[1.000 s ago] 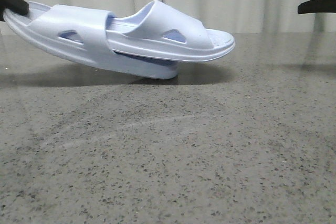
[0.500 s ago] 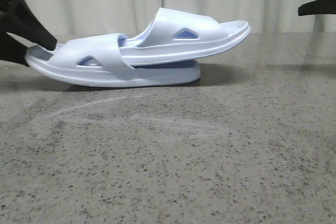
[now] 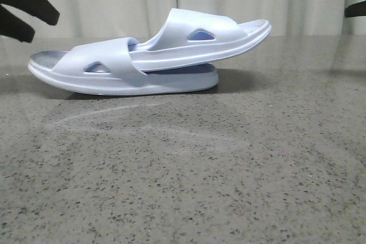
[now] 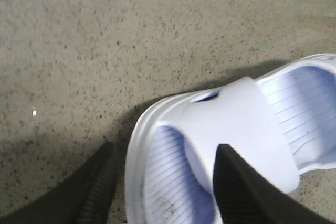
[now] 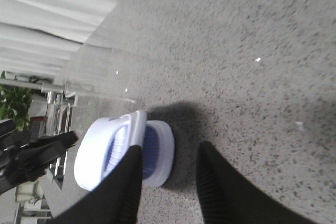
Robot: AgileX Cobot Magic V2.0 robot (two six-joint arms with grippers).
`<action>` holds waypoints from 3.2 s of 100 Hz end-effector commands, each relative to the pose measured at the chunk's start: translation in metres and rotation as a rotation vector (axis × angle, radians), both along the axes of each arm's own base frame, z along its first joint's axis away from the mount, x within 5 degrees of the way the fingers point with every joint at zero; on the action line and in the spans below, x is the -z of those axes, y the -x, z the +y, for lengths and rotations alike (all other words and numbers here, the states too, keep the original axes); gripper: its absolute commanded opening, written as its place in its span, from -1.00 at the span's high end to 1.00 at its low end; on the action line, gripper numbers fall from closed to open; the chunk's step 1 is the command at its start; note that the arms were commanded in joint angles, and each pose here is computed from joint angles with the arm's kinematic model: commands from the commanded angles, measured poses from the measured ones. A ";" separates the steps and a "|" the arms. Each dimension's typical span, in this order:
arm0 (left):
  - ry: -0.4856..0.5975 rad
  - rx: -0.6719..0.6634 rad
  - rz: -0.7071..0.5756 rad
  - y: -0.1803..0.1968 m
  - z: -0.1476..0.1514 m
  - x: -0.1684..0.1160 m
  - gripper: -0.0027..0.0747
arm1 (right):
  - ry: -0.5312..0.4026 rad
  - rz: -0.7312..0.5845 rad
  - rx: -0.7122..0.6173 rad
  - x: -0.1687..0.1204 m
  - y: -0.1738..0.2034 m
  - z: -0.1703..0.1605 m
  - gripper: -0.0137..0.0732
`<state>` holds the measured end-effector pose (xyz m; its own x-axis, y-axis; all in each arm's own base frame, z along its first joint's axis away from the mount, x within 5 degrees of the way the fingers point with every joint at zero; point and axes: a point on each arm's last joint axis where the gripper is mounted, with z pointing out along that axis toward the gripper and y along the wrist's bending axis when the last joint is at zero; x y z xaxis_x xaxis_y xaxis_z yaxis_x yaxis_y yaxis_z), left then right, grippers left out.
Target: Insert blue slippers together front up
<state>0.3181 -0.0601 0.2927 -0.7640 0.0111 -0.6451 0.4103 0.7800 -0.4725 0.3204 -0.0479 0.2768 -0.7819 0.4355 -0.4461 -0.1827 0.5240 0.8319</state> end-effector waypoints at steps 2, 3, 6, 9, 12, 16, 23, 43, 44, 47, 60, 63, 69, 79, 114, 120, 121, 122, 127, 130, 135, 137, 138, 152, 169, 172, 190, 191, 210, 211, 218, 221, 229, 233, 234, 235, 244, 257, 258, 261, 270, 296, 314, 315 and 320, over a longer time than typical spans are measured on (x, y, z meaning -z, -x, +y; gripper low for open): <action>0.012 -0.026 -0.173 0.008 0.001 -0.049 0.40 | -0.065 -0.114 -0.064 -0.033 0.012 0.001 0.22; 0.012 -0.028 -0.179 0.008 0.001 -0.050 0.43 | -0.065 -0.114 -0.064 -0.033 0.012 0.001 0.22; 0.007 -0.043 -0.217 0.010 0.002 -0.059 0.54 | -0.072 -0.120 -0.058 -0.034 0.013 0.000 0.22; 0.002 -0.058 -0.246 0.012 0.003 -0.065 0.68 | -0.080 -0.124 -0.054 -0.035 0.012 0.000 0.22; -0.002 -0.073 -0.276 0.014 0.004 -0.072 0.80 | -0.085 -0.130 -0.051 -0.037 0.012 0.001 0.22; -0.009 -0.103 -0.324 0.019 0.007 -0.081 0.89 | -0.089 -0.137 -0.040 -0.038 0.012 0.000 0.25; -0.017 -0.152 -0.398 0.026 0.010 -0.095 0.89 | -0.091 -0.157 -0.020 -0.043 0.013 0.000 0.35; -0.097 -0.229 -0.570 0.049 0.020 -0.126 0.89 | -0.035 -0.238 0.048 -0.068 0.024 0.003 0.85; -0.100 -0.232 -0.579 0.051 0.020 -0.128 0.89 | -0.025 -0.242 0.054 -0.068 0.025 0.003 0.87; -0.111 -0.239 -0.599 0.055 0.021 -0.132 0.89 | -0.001 -0.263 0.065 -0.074 0.028 0.004 0.92; -0.135 -0.280 -0.685 0.071 0.025 -0.148 0.89 | 0.116 -0.332 0.142 -0.095 0.044 0.007 0.90; -0.130 -0.295 -0.698 0.074 0.026 -0.151 0.89 | 0.154 -0.352 0.159 -0.101 0.049 0.009 0.90; -0.127 -0.318 -0.731 0.081 0.028 -0.158 0.89 | 0.219 -0.387 0.205 -0.110 0.056 0.011 0.90; -0.107 -0.346 -0.760 0.090 0.029 -0.166 0.89 | 0.287 -0.459 0.305 -0.128 0.068 0.017 0.90; -0.212 -0.339 -0.829 0.116 0.033 -0.178 0.89 | 0.502 -0.641 0.198 -0.157 0.115 0.067 0.90; -0.219 -0.339 -0.847 0.123 0.033 -0.180 0.89 | 0.562 -0.681 0.115 -0.159 0.126 0.081 0.90; -0.218 -0.339 -0.851 0.125 0.033 -0.181 0.89 | 0.577 -0.683 0.107 -0.158 0.127 0.082 0.90; -0.220 -0.339 -0.854 0.126 0.033 -0.181 0.89 | 0.579 -0.693 0.095 -0.159 0.130 0.084 0.90; -0.228 -0.340 -0.868 0.133 0.034 -0.182 0.89 | 0.609 -0.713 0.065 -0.162 0.141 0.091 0.88; -0.229 -0.341 -0.876 0.139 0.034 -0.182 0.89 | 0.633 -0.720 0.057 -0.162 0.147 0.092 0.86; -0.228 -0.346 -0.888 0.148 0.034 -0.180 0.89 | 0.658 -0.732 0.074 -0.162 0.155 0.092 0.87; -0.227 -0.351 -0.893 0.152 0.034 -0.179 0.89 | 0.663 -0.739 0.085 -0.162 0.160 0.092 0.87; -0.227 -0.352 -0.894 0.153 0.035 -0.178 0.89 | 0.664 -0.743 0.091 -0.162 0.162 0.091 0.87; -0.233 -0.392 -0.909 0.175 0.038 -0.155 0.89 | 0.681 -0.747 0.146 -0.141 0.184 0.087 0.87; -0.243 -0.434 -0.889 0.199 0.042 -0.110 0.89 | 0.699 -0.696 0.199 -0.093 0.202 0.082 0.87; -0.243 -0.439 -0.884 0.204 0.042 -0.100 0.89 | 0.702 -0.692 0.213 -0.086 0.205 0.081 0.87; -0.190 -0.473 -0.860 0.229 0.044 -0.055 0.89 | 0.710 -0.658 0.235 -0.041 0.225 0.078 0.87; -0.187 -0.476 -0.862 0.231 0.044 -0.052 0.89 | 0.710 -0.657 0.236 -0.039 0.225 0.078 0.87; -0.148 -0.485 -0.882 0.253 0.043 -0.026 0.89 | 0.664 -0.663 0.276 -0.020 0.239 0.078 0.87; -0.148 -0.484 -0.882 0.253 0.043 -0.025 0.89 | 0.663 -0.667 0.278 -0.020 0.239 0.077 0.87; -0.127 -0.488 -0.879 0.257 0.043 -0.018 0.89 | 0.663 -0.677 0.288 -0.021 0.241 0.077 0.87; -0.113 -0.492 -0.877 0.257 0.043 -0.017 0.89 | 0.663 -0.678 0.288 -0.022 0.241 0.077 0.87; -0.100 -0.495 -0.875 0.258 0.043 -0.017 0.89 | 0.661 -0.676 0.283 -0.021 0.241 0.077 0.87; -0.089 -0.497 -0.873 0.258 0.042 -0.017 0.89 | 0.661 -0.676 0.283 -0.021 0.241 0.077 0.87; -0.089 -0.497 -0.873 0.258 0.042 -0.017 0.89 | 0.661 -0.676 0.283 -0.021 0.241 0.077 0.87; -0.086 -0.498 -0.872 0.258 0.042 -0.017 0.89 | 0.659 -0.676 0.283 -0.021 0.241 0.077 0.87; -0.066 -0.496 -0.862 0.258 0.042 -0.017 0.89 | 0.653 -0.675 0.284 -0.021 0.241 0.078 0.87; -0.066 -0.495 -0.861 0.258 0.041 -0.017 0.89 | 0.652 -0.672 0.278 -0.021 0.241 0.078 0.87; -0.066 -0.495 -0.861 0.258 0.041 -0.017 0.89 | 0.652 -0.672 0.278 -0.021 0.241 0.078 0.87; -0.066 -0.496 -0.862 0.258 0.042 -0.017 0.89 | 0.652 -0.672 0.278 -0.021 0.241 0.078 0.87; -0.066 -0.496 -0.862 0.258 0.042 -0.017 0.89 | 0.652 -0.672 0.278 -0.021 0.241 0.078 0.87; -0.066 -0.496 -0.862 0.258 0.042 -0.017 0.89 | 0.652 -0.672 0.278 -0.021 0.241 0.078 0.87; -0.066 -0.496 -0.862 0.258 0.042 -0.017 0.89 | 0.652 -0.672 0.278 -0.021 0.241 0.078 0.87; -0.066 -0.496 -0.862 0.258 0.042 -0.017 0.89 | 0.652 -0.672 0.278 -0.021 0.241 0.078 0.87; -0.066 -0.496 -0.862 0.258 0.042 -0.017 0.89 | 0.652 -0.672 0.278 -0.021 0.241 0.078 0.87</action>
<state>0.0603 -0.0217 0.2979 -0.0182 -0.0886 -0.9959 0.2405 0.9664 -0.0904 0.0779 0.0321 0.2867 -0.2343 0.0377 -0.9714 -0.3339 0.9353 0.1169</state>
